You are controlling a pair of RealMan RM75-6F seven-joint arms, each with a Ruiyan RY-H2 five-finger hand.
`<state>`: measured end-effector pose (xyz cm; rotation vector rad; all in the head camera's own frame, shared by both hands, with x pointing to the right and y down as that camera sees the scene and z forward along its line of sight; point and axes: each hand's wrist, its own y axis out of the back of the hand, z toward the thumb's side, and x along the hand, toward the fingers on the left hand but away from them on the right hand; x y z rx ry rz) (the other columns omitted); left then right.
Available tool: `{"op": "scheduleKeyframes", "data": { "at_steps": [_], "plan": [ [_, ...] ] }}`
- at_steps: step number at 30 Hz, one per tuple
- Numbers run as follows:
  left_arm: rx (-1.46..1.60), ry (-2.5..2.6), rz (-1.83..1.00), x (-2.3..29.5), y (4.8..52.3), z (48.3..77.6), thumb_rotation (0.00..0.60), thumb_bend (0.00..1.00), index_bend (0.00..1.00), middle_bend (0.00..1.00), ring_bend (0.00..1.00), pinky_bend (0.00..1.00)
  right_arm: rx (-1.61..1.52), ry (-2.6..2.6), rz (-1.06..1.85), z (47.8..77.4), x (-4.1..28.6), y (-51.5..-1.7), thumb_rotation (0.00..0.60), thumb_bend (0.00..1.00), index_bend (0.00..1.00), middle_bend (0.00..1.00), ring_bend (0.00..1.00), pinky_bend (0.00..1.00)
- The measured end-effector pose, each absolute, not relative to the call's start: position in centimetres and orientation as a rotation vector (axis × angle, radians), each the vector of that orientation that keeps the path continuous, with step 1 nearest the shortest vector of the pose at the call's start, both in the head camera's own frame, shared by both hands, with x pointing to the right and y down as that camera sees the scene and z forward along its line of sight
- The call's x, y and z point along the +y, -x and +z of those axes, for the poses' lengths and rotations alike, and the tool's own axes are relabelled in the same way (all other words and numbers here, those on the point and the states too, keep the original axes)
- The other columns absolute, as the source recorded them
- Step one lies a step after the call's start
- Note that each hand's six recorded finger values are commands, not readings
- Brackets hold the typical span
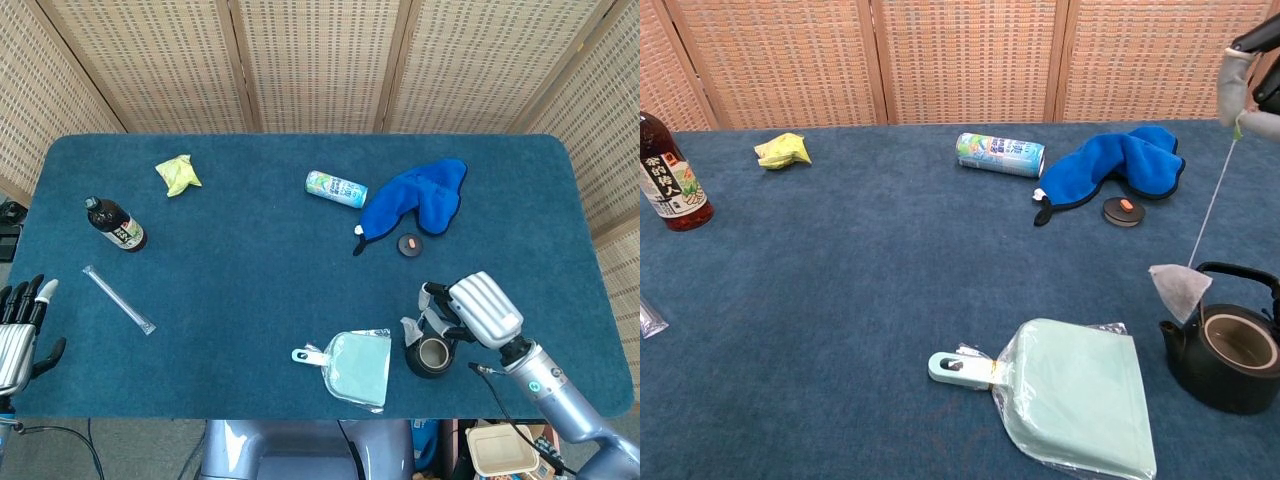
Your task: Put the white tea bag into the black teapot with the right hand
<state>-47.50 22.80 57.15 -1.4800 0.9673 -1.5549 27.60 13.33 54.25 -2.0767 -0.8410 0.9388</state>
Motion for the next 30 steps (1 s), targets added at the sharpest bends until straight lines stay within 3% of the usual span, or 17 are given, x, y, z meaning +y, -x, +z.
{"op": "scheduleKeyframes", "data": {
  "at_steps": [30],
  "plan": [
    [0.947, 1.488, -1.552, 22.7, 46.7, 57.4, 0.600, 0.38, 0.00, 0.00, 0.00, 0.00, -0.954, 2.047, 1.005, 53.4, 15.3, -33.7, 0.600, 0.70, 0.65, 0.97, 1.00, 1.00]
  ]
}}
